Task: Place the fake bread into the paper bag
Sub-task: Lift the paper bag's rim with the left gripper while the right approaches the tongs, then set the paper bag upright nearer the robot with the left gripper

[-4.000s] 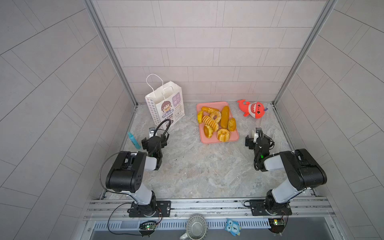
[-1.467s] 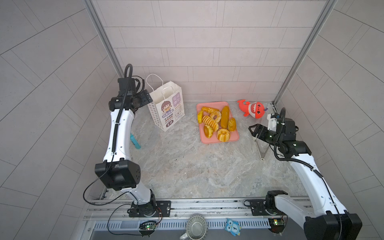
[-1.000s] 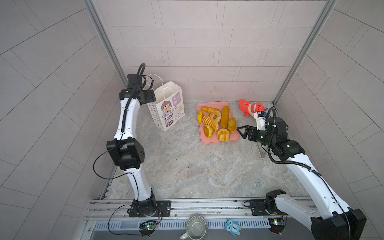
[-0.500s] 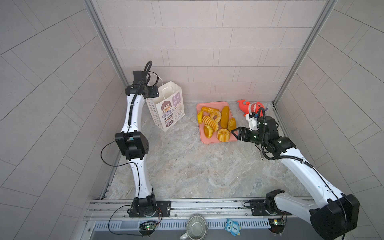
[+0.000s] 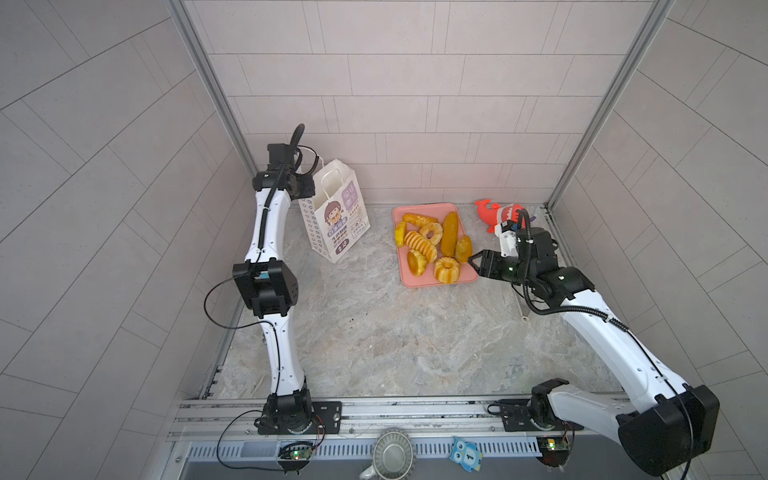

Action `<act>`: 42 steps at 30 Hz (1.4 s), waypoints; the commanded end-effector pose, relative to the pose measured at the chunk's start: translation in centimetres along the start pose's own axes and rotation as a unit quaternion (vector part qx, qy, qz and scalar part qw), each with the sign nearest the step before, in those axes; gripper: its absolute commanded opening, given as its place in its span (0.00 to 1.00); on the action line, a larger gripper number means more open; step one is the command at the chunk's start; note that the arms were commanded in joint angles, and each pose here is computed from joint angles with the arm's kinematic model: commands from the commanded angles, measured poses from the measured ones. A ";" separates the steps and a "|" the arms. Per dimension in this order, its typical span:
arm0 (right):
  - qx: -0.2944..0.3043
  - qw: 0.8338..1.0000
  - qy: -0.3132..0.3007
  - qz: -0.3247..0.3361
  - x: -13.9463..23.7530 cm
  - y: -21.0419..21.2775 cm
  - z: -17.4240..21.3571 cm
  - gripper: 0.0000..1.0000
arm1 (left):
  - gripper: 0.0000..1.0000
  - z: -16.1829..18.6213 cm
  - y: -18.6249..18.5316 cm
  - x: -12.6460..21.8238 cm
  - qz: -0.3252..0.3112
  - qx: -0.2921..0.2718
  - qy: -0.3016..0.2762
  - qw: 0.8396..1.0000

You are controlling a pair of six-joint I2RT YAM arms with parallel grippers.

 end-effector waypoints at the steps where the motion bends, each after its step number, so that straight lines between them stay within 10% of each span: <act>1: 0.003 0.994 0.020 0.104 1.4 -1.9 0.1 0.76 | 0.22 -0.1 -0.3 2.3 0.008 0.024 0.003 1.000; 6: -0.005 0.981 0.035 0.190 3.2 -3.3 0.1 0.99 | 0.11 0.2 -0.8 4.6 0.026 0.058 0.006 0.998; 42: 0.017 0.990 -0.014 0.138 7.0 -3.2 1.7 0.94 | 0.00 17.4 -0.9 23.3 0.098 0.267 -0.014 0.959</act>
Point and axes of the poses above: each gripper's point midway between its finger pads, its own x axis back along the fingers, its own y axis along the line the jaws close on, z = x × y, the point moved 6 cm from there along x, back along the fingers, and after that the axes turned 4 degrees about x, right-handed, at the moved point
